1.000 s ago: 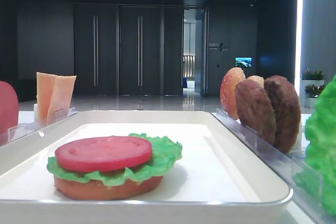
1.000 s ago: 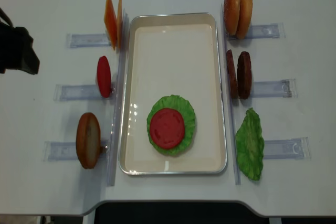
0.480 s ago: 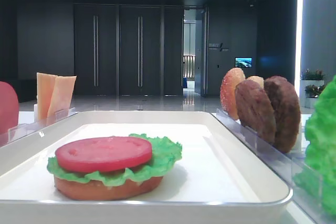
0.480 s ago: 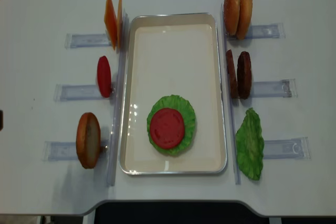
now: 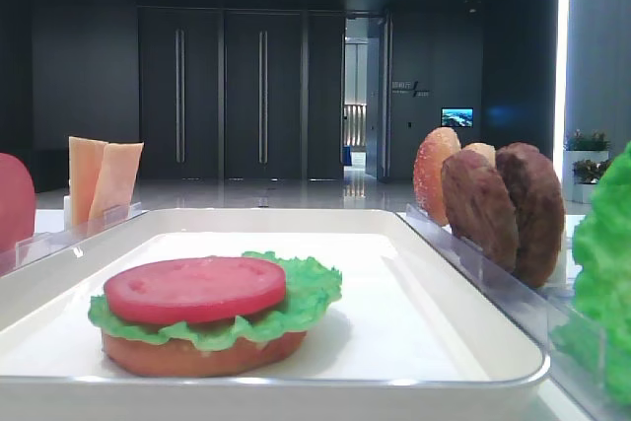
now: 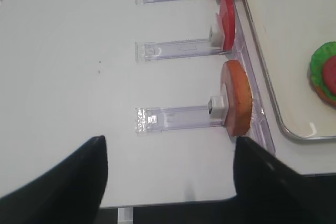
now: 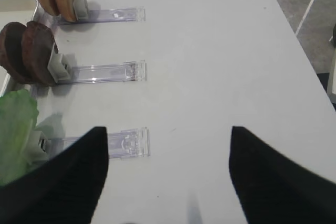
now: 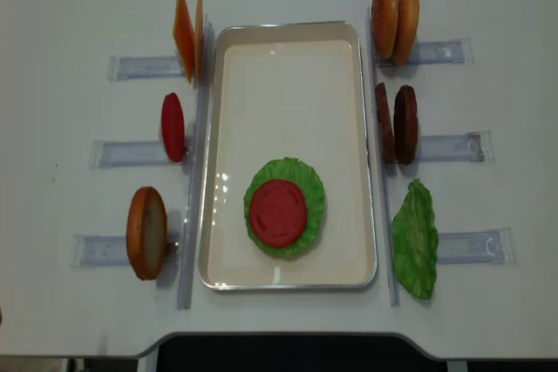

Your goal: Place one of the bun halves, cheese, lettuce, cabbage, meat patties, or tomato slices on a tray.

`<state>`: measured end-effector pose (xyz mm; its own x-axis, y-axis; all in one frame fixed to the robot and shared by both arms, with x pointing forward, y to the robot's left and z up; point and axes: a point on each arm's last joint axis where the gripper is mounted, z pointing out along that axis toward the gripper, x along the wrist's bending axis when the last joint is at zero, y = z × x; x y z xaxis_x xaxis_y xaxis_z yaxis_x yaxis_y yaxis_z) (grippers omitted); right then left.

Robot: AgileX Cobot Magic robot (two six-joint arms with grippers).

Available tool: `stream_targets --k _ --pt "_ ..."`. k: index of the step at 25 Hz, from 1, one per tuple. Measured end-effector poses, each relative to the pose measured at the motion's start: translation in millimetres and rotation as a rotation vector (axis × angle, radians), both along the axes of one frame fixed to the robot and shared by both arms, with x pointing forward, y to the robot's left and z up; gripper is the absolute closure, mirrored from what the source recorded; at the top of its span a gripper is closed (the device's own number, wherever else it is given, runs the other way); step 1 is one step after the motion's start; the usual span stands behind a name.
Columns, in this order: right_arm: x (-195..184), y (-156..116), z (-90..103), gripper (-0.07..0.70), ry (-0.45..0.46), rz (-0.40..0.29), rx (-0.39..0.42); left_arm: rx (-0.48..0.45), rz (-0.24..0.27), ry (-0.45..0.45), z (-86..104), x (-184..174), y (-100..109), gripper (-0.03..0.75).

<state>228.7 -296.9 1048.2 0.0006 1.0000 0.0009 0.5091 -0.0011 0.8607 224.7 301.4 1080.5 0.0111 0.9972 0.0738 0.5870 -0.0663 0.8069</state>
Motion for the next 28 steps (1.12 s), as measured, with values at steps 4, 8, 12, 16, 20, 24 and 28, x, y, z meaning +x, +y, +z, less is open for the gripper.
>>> stream_targets --k 4,8,12,16,20,24,28 --pt "0.0 0.0 0.0 0.165 0.000 0.000 0.000 0.001 0.001 -0.049 -16.7 -11.1 -0.4 0.145" --pt "0.0 0.0 0.0 0.165 0.000 0.000 0.000 -0.024 0.017 -0.045 -29.7 -6.7 -0.2 0.145" --pt "0.0 0.0 0.0 0.165 0.000 0.000 0.000 -0.034 0.018 -0.057 -37.0 1.0 -0.5 0.145" --pt "0.0 0.0 0.0 0.165 0.000 0.000 0.000 -0.041 0.016 -0.078 -40.4 6.1 -0.8 0.145" --pt "0.0 0.0 0.0 0.165 0.000 0.000 0.000 -0.041 0.015 -0.091 -39.4 6.8 -0.8 0.145" --pt "0.0 0.0 0.0 0.165 0.000 0.000 0.000 -0.041 0.015 -0.091 -39.6 6.9 -0.8 0.145" --pt "0.0 0.0 0.0 0.165 0.000 0.000 0.000 -0.042 0.015 -0.091 -39.8 7.1 -0.9 0.145"
